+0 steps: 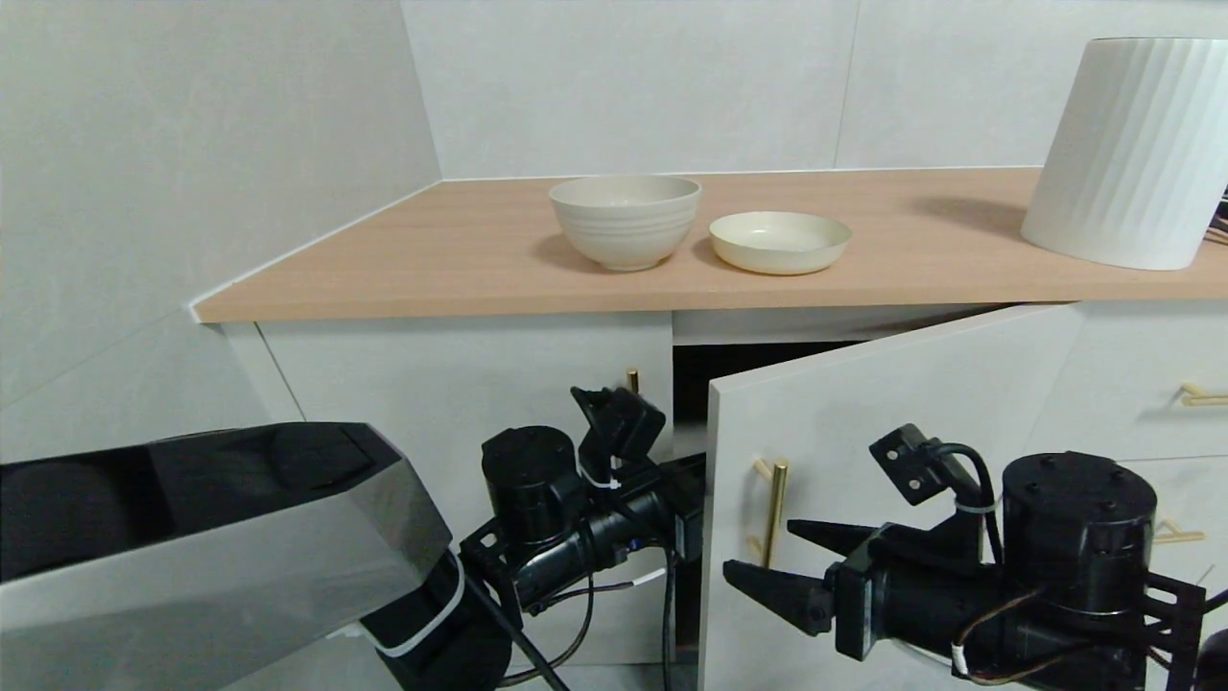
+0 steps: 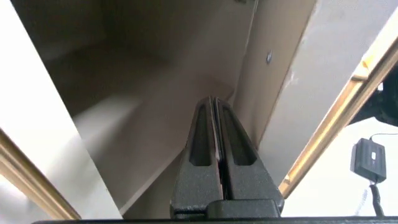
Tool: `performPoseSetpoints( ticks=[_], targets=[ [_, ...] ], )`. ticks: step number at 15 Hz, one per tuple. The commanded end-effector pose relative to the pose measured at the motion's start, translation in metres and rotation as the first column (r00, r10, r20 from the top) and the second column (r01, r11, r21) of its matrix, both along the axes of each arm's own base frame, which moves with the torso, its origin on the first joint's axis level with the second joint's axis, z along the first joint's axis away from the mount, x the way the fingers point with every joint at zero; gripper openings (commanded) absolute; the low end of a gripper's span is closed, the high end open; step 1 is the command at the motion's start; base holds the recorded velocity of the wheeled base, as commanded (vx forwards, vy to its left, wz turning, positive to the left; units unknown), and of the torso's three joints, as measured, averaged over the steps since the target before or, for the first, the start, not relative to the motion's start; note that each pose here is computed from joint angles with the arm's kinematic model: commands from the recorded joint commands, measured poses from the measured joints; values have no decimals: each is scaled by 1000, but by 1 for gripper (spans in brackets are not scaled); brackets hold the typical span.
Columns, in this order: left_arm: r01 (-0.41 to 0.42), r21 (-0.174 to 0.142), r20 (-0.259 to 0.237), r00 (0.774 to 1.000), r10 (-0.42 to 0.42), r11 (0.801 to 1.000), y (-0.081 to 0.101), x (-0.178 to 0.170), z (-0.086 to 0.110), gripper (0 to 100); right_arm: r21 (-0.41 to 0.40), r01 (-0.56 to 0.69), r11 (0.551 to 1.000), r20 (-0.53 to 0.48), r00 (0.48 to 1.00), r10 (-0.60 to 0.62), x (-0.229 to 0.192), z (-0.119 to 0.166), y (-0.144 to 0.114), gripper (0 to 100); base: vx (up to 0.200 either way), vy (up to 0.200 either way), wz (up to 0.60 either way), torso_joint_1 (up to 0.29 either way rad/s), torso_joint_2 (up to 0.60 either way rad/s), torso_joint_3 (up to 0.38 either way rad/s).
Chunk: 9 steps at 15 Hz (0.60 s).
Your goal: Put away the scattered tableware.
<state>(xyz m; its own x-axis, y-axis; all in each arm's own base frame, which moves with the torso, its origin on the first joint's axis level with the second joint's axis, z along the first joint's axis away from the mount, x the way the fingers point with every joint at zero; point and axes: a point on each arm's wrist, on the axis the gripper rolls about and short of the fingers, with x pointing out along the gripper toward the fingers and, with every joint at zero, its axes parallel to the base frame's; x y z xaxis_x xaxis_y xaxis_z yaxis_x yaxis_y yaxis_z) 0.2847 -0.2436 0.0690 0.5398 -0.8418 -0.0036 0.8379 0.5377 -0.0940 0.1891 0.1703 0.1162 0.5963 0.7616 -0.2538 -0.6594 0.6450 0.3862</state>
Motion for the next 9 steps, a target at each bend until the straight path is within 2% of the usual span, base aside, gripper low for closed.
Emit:
performPoseSetpoints(
  ticks=[1, 6, 9],
  targets=[
    [9, -11, 12, 1000, -9, 1000, -3, -1, 5, 0, 30, 21, 999, 40, 999, -22, -15, 13, -18, 100, 0, 0, 0, 0, 0, 0],
    [35, -9, 3, 999, -35, 999, -10, -9, 8, 0, -6, 13, 1000, -2, 1000, -13, -51, 1, -48, 100, 0, 0, 0, 0, 0, 0],
    [42, -8, 0, 999, -42, 999, -12, -11, 7, 0, -13, 11, 1000, -10, 1000, -11, -53, -1, -49, 100, 0, 0, 0, 0, 0, 0]
  ],
)
